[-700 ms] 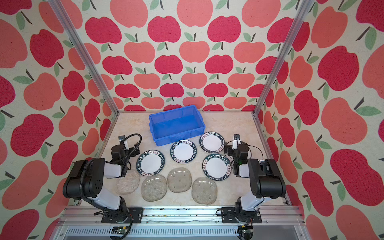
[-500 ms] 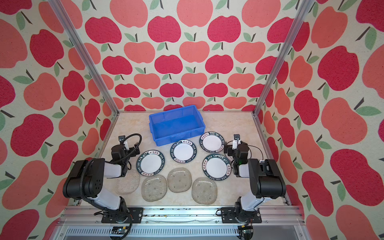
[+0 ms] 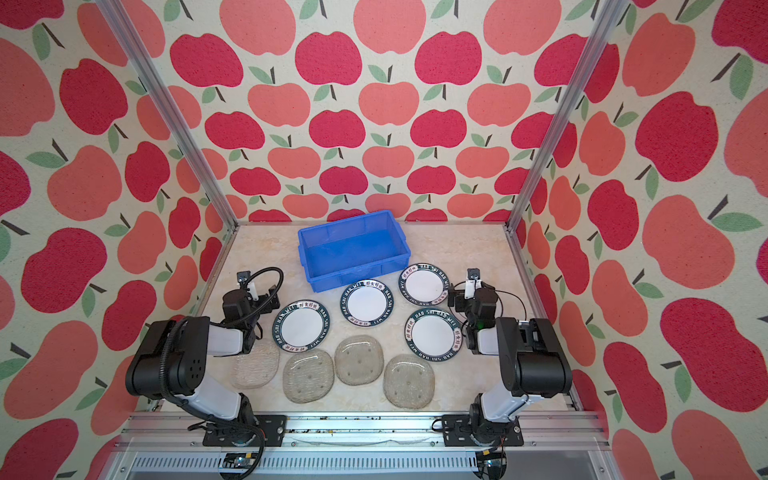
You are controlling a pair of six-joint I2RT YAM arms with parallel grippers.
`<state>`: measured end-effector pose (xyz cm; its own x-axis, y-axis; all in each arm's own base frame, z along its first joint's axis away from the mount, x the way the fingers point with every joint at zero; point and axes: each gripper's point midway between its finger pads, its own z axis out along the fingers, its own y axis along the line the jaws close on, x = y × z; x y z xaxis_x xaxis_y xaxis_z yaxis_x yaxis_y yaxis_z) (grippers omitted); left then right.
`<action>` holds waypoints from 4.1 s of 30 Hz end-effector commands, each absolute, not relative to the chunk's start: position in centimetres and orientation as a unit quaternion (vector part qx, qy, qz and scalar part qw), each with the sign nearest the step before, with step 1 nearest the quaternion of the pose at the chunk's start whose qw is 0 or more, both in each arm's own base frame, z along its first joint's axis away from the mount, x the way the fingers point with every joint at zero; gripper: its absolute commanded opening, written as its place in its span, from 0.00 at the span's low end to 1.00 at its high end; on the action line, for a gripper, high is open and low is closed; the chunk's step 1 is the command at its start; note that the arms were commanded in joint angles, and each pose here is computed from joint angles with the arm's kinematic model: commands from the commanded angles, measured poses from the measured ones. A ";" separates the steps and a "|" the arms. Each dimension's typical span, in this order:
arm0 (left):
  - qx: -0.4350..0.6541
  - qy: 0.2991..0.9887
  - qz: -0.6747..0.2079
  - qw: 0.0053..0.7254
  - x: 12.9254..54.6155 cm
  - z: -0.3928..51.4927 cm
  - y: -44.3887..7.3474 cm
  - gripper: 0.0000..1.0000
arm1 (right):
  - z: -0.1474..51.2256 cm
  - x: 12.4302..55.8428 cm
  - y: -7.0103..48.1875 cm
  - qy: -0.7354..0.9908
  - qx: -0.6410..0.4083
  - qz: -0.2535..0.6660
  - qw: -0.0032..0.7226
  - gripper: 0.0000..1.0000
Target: Place the plates into the plastic bin on the countertop
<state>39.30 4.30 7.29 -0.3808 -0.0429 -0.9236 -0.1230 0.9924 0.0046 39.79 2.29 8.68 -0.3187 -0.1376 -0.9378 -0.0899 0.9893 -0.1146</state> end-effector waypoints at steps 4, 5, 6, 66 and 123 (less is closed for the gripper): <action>-0.048 0.821 0.040 0.568 39.8 8.1 4.3 0.99 | 9.1 39.8 2.4 0.808 -0.072 -0.018 0.585 1.00; -0.048 0.820 0.039 0.568 39.8 8.1 4.3 0.99 | 9.1 39.9 2.3 0.808 -0.072 -0.019 0.585 0.99; -0.048 0.820 0.040 0.569 39.8 8.1 4.3 0.99 | 9.1 39.9 2.4 0.808 -0.072 -0.018 0.585 1.00; -0.288 0.890 -0.144 0.323 23.3 16.6 -0.1 0.95 | 18.4 26.0 42.9 0.868 -0.300 0.359 0.169 0.66; -0.385 0.805 -0.249 0.378 25.8 20.2 5.8 0.88 | 9.7 14.3 55.2 0.862 -0.329 0.384 -0.014 0.43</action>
